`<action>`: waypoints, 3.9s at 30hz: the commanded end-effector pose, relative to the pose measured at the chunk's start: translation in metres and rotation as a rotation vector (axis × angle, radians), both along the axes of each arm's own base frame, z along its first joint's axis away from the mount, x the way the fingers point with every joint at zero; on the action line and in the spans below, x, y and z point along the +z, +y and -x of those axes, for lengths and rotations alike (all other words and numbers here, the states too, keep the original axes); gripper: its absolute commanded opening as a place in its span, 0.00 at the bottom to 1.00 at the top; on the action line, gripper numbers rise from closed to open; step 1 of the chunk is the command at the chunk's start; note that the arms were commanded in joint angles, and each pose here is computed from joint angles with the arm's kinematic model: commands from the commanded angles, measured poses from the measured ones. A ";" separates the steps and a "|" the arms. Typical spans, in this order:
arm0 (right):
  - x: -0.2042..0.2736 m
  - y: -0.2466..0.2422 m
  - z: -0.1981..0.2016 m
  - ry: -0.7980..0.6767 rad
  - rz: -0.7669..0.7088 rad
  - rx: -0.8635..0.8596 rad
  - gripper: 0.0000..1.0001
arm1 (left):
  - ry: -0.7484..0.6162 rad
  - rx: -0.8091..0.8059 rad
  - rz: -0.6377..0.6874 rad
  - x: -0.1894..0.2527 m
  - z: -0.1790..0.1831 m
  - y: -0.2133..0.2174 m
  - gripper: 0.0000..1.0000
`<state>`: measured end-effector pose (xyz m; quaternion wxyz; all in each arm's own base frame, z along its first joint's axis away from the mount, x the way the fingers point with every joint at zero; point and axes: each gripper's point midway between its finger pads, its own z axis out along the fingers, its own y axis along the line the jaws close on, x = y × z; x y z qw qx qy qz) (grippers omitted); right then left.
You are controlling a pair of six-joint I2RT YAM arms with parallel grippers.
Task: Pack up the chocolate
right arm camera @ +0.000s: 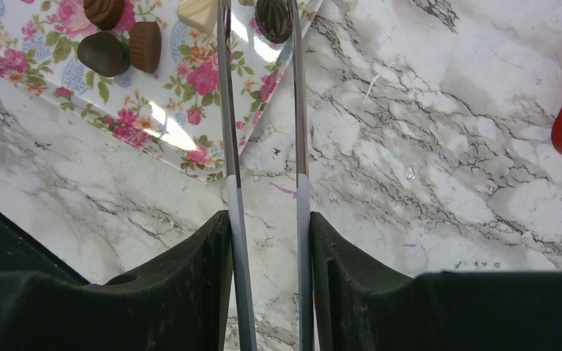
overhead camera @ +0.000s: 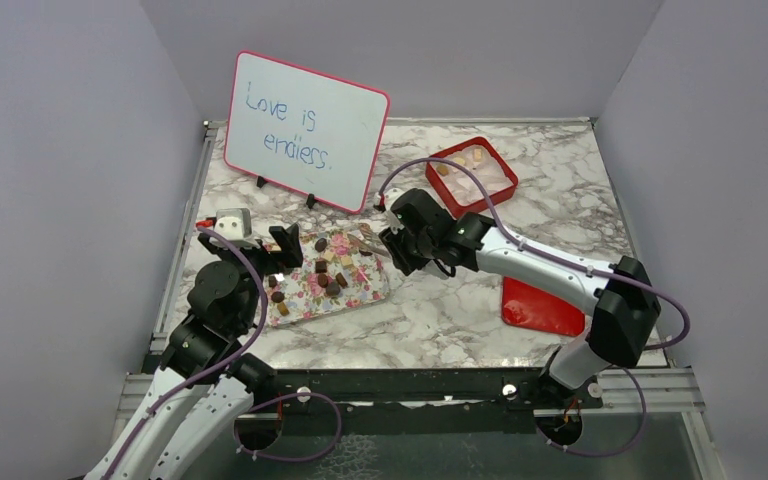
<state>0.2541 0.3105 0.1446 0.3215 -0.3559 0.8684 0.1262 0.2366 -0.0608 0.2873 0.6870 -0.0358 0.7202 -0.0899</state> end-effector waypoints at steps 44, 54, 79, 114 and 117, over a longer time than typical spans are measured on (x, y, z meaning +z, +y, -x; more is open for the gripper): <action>-0.021 -0.004 0.012 0.025 0.151 -0.032 0.30 | -0.034 0.010 0.021 0.007 0.004 0.004 0.99; 0.001 0.000 0.011 0.008 0.069 -0.082 0.28 | -0.010 0.003 0.007 0.001 0.000 0.000 0.99; 0.063 -0.058 -0.061 -0.116 -0.011 -0.340 0.27 | 0.048 -0.060 -0.033 -0.013 -0.009 -0.017 0.99; 0.032 -0.222 -0.189 -0.097 0.076 -0.849 0.28 | 0.073 -0.139 -0.030 -0.019 -0.009 -0.033 0.99; 0.024 -0.232 -0.193 -0.088 0.091 -0.873 0.28 | 0.070 -0.137 -0.028 -0.018 -0.009 -0.032 0.99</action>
